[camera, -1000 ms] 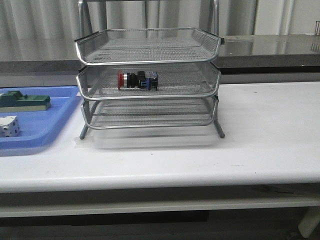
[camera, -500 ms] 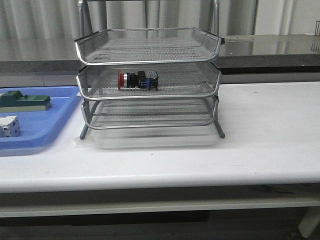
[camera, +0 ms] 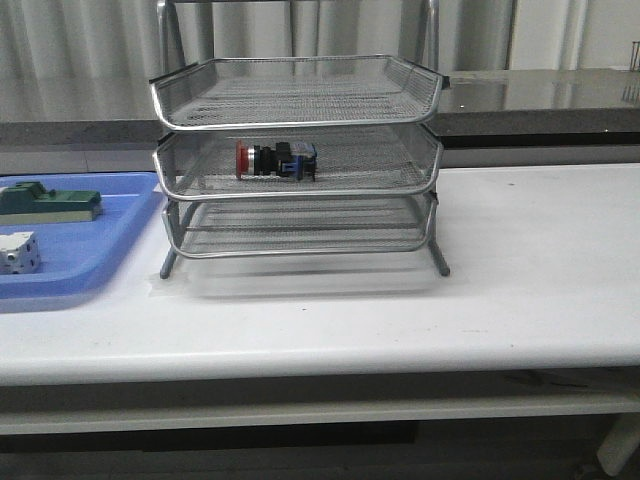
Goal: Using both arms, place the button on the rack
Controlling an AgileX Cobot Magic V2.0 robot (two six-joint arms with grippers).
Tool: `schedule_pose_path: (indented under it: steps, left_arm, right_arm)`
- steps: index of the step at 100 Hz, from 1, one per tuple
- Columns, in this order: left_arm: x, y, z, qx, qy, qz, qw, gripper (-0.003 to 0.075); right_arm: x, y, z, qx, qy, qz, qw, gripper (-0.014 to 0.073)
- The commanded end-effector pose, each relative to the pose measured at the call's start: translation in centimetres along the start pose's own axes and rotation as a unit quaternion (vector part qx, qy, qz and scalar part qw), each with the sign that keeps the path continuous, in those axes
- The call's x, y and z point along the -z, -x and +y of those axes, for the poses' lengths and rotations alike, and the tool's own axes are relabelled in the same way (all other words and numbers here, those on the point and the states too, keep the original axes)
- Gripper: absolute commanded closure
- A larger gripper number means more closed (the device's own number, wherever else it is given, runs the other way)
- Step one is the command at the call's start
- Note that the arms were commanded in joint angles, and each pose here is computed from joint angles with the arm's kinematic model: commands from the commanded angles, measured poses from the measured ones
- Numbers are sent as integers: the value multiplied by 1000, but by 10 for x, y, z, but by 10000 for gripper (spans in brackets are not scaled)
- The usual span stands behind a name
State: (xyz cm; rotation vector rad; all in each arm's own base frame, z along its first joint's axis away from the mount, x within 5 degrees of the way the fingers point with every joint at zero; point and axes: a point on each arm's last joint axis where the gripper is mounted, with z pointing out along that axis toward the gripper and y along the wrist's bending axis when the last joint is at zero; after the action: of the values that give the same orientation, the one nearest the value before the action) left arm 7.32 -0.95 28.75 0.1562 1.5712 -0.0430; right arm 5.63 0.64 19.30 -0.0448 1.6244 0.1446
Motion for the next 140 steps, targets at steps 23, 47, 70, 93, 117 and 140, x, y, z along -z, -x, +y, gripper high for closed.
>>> schedule_pose_path:
  steps: [23, 47, 70, 93, 117, 140]
  left_arm:
    - [1, 16, 2, 10, 8, -51, 999, 741]
    - [1, 16, 2, 10, 8, -51, 999, 741]
    - [1, 16, 2, 10, 8, -51, 999, 741]
    - [-1, 5, 1, -4, 9, -35, 999, 741]
    - [5, -30, -1, 3, 10, -37, 999, 741]
    - [13, -62, -3, 31, 11, -42, 999, 741]
  right_arm:
    - [3, 15, 1, 6, 5, -61, 998, 661]
    - [3, 15, 1, 6, 5, -61, 998, 661]
    - [3, 15, 1, 6, 5, -61, 998, 661]
    - [3, 15, 1, 6, 5, -61, 998, 661]
    - [3, 15, 1, 6, 5, -61, 998, 661]
    - [3, 15, 1, 6, 5, -61, 998, 661]
